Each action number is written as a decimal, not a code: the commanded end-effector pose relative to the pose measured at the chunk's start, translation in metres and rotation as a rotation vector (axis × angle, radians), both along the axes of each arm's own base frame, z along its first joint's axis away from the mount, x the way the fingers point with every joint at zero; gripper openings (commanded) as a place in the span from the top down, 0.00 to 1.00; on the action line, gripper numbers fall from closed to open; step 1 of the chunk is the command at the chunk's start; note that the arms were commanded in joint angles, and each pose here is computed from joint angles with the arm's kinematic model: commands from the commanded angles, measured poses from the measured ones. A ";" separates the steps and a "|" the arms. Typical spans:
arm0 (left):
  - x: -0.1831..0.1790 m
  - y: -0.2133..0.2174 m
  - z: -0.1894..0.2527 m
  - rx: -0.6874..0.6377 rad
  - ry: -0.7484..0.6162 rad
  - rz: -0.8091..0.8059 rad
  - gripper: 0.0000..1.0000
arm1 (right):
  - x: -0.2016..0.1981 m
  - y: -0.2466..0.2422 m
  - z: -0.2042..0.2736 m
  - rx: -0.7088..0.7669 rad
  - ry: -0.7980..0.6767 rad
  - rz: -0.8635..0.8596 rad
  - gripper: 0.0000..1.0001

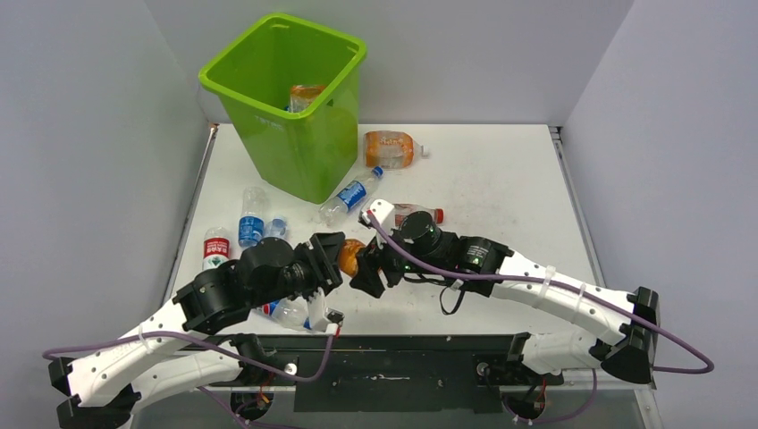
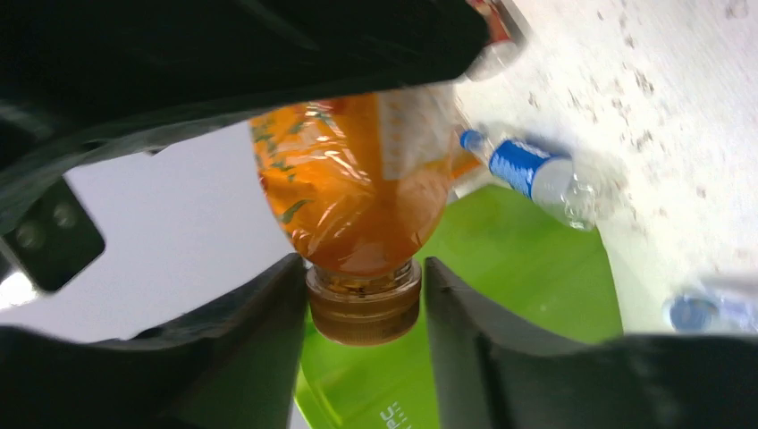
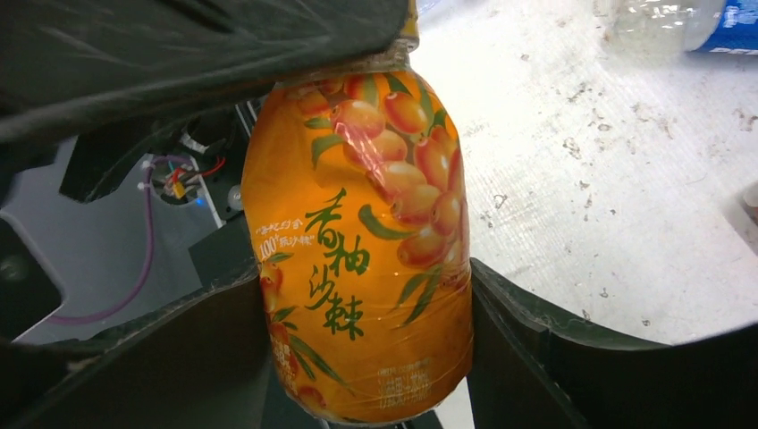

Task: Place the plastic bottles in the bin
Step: Place the plastic bottle in the trash bin.

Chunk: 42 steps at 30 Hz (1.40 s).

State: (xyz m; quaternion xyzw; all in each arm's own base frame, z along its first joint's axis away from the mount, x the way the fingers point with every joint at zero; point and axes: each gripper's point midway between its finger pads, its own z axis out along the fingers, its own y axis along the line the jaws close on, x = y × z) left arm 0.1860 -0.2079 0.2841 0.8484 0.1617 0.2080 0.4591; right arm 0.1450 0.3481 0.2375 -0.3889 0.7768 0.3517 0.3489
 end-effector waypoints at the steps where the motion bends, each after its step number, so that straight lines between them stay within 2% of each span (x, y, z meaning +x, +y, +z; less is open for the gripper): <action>1: -0.009 -0.019 0.058 -0.378 0.081 0.001 0.37 | 0.014 -0.008 0.033 0.114 -0.114 -0.076 0.57; 2: -0.008 -0.020 0.069 -0.475 0.119 0.025 0.06 | 0.014 -0.013 0.038 0.135 -0.136 -0.087 0.57; 3: -0.008 -0.019 0.080 -0.581 0.166 0.054 0.03 | 0.017 -0.020 0.044 0.159 -0.166 -0.110 0.58; 6: -0.008 -0.012 0.108 -0.872 0.313 0.121 0.04 | 0.016 -0.042 0.054 0.247 -0.234 -0.169 0.59; 8: -0.011 -0.009 0.125 -1.077 0.461 0.153 0.04 | 0.017 -0.055 0.059 0.309 -0.278 -0.209 0.59; 10: -0.016 -0.010 0.139 -1.264 0.674 0.175 0.04 | 0.013 -0.066 0.066 0.401 -0.320 -0.222 0.59; 13: -0.024 -0.023 0.157 -1.528 1.101 0.217 0.04 | 0.011 -0.079 0.074 0.532 -0.379 -0.253 0.59; 15: -0.033 -0.040 0.163 -1.616 1.361 0.177 0.04 | 0.012 -0.085 0.075 0.575 -0.403 -0.275 0.60; 17: -0.043 -0.054 0.173 -1.699 1.597 0.049 0.04 | 0.013 -0.087 0.074 0.600 -0.415 -0.287 0.60; 20: -0.040 -0.070 0.168 -1.786 1.896 -0.016 0.04 | 0.014 -0.089 0.076 0.637 -0.424 -0.302 0.61; 22: -0.032 -0.082 0.163 -1.783 2.006 0.019 0.04 | 0.014 -0.090 0.077 0.652 -0.424 -0.311 0.61; 25: -0.036 -0.100 0.167 -1.682 2.089 0.000 0.04 | 0.016 -0.089 0.076 0.653 -0.417 -0.320 0.61; 28: -0.032 -0.112 0.164 -1.641 2.098 0.062 0.02 | 0.017 -0.086 0.073 0.651 -0.408 -0.319 0.61; 31: -0.022 -0.118 0.154 -1.652 2.076 0.147 0.17 | 0.017 -0.083 0.073 0.659 -0.402 -0.316 0.61; 37: -0.015 -0.123 0.146 -1.656 2.060 0.192 0.33 | 0.018 -0.081 0.071 0.650 -0.395 -0.315 0.61; 40: -0.015 -0.129 0.142 -1.621 2.050 0.221 0.33 | 0.019 -0.081 0.071 0.647 -0.394 -0.321 0.61; 42: -0.015 -0.134 0.137 -1.592 2.044 0.251 0.28 | 0.019 -0.081 0.071 0.644 -0.395 -0.324 0.61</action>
